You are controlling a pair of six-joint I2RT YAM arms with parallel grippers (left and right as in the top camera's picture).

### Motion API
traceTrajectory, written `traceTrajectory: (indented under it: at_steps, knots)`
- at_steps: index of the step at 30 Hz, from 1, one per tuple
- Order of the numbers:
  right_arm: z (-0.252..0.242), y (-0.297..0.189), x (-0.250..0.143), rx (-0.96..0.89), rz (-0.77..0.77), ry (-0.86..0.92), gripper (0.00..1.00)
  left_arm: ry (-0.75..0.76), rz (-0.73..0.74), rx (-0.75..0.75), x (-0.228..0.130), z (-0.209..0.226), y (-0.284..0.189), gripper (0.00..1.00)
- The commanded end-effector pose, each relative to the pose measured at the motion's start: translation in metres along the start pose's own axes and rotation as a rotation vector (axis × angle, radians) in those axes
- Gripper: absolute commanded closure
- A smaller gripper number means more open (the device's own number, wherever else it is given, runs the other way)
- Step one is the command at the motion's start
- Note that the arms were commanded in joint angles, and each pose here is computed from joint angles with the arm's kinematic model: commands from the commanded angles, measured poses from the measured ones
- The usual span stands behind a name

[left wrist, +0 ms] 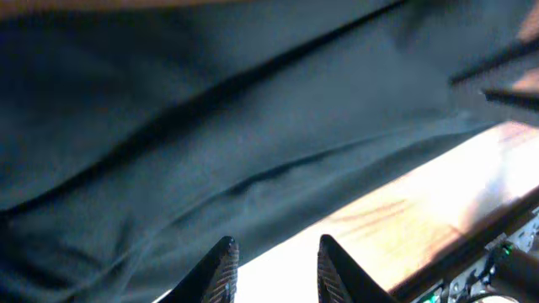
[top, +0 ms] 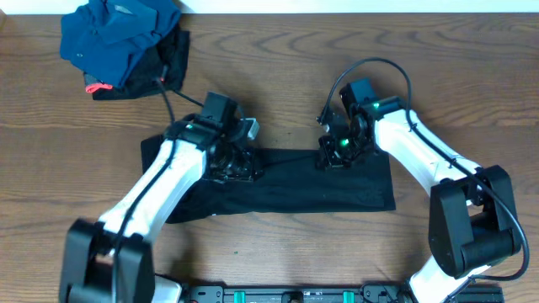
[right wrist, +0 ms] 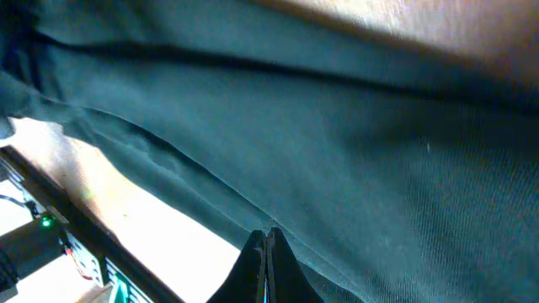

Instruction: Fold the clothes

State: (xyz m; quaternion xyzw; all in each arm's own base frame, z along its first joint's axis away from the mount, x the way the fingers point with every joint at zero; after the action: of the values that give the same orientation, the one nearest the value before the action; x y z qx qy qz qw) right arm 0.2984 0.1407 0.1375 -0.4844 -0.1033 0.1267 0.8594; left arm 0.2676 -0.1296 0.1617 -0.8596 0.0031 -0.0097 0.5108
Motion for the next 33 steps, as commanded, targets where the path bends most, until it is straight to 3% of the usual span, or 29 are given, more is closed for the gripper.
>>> traceTrajectory:
  at_steps: [1,12,18,33]
  knots:
    - [-0.004,0.006,-0.004,0.010,0.019,0.038,0.99,-0.061,0.064,0.017,0.001,0.010,0.020,0.68]
    - [-0.025,0.016,-0.019,-0.172,0.056,0.095,0.98,-0.129,0.186,0.090,0.002,0.033,0.059,0.68]
    - [-0.044,0.021,-0.031,-0.179,0.059,0.150,0.99,-0.139,0.207,0.142,-0.002,0.038,0.062,0.68]
    - [-0.119,-0.019,-0.053,-0.326,0.027,0.432,0.96,-0.153,0.251,0.406,-0.015,0.058,0.053,0.67]
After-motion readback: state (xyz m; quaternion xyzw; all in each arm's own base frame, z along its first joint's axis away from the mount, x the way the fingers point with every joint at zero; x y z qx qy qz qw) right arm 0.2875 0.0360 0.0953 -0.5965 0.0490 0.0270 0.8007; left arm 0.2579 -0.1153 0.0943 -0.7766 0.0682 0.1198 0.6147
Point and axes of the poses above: each gripper's point midway between its finger pads, its own y axis out along the fingers, its own z axis along the line the jaws close on, x = y × z, the point moved 10 cm from there along -y, back along the fingers, and after that the axes turned 8 degrees about -y, right-handed, at the moved point
